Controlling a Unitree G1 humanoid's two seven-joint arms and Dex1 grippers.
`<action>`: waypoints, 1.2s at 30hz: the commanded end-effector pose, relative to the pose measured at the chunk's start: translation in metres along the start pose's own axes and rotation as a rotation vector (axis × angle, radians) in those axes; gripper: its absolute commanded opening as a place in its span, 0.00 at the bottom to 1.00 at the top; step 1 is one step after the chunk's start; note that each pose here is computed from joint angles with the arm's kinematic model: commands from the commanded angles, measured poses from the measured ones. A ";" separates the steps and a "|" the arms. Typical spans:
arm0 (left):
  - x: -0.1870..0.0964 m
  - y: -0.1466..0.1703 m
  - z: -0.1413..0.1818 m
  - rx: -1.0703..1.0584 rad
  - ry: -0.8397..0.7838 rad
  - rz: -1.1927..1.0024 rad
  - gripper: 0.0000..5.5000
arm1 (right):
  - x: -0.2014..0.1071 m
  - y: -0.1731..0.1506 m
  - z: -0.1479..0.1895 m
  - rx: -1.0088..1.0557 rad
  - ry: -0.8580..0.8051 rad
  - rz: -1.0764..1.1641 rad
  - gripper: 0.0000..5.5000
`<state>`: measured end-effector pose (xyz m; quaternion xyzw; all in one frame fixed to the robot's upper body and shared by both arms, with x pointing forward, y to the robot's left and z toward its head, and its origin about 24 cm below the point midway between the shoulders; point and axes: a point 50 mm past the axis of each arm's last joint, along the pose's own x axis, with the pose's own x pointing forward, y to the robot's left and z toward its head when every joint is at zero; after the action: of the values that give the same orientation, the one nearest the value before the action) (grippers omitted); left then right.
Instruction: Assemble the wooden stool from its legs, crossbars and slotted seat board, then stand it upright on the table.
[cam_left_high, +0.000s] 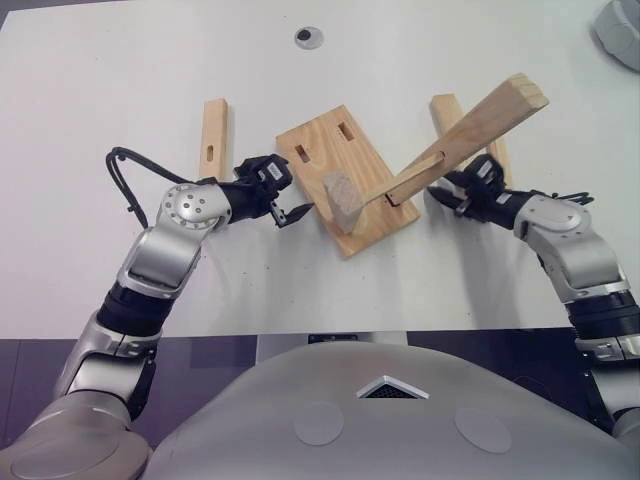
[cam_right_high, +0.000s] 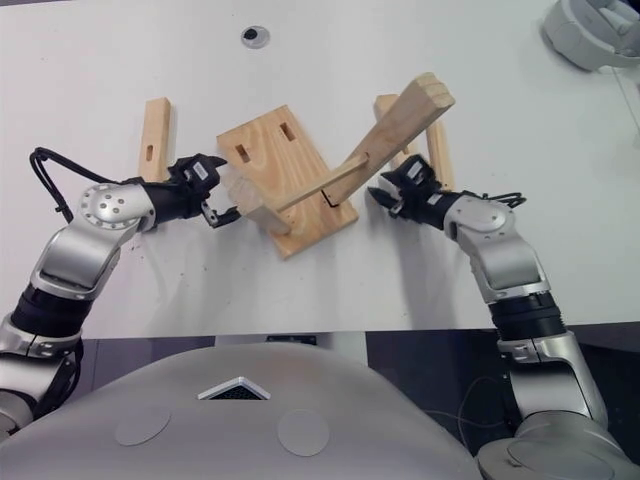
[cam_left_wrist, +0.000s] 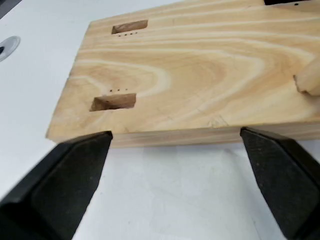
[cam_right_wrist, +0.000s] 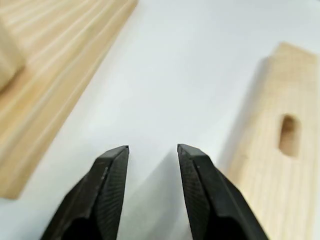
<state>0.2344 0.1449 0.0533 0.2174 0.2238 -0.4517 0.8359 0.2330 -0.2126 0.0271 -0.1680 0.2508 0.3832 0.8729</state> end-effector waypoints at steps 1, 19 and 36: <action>0.017 0.006 0.012 -0.011 -0.076 -0.002 0.86 | -0.008 0.019 0.005 -0.100 0.033 0.194 0.33; -0.061 0.034 -0.041 -0.131 -0.080 0.323 0.86 | -0.051 0.008 0.009 -0.138 0.062 0.147 0.33; -0.023 -0.026 -0.009 -0.089 -0.047 -0.113 0.86 | 0.078 -0.086 0.079 -0.253 -0.125 -0.389 0.33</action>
<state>0.1999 0.1547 0.0586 0.1598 0.2203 -0.4832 0.8322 0.3561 -0.1913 0.0496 -0.2729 0.1114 0.2552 0.9209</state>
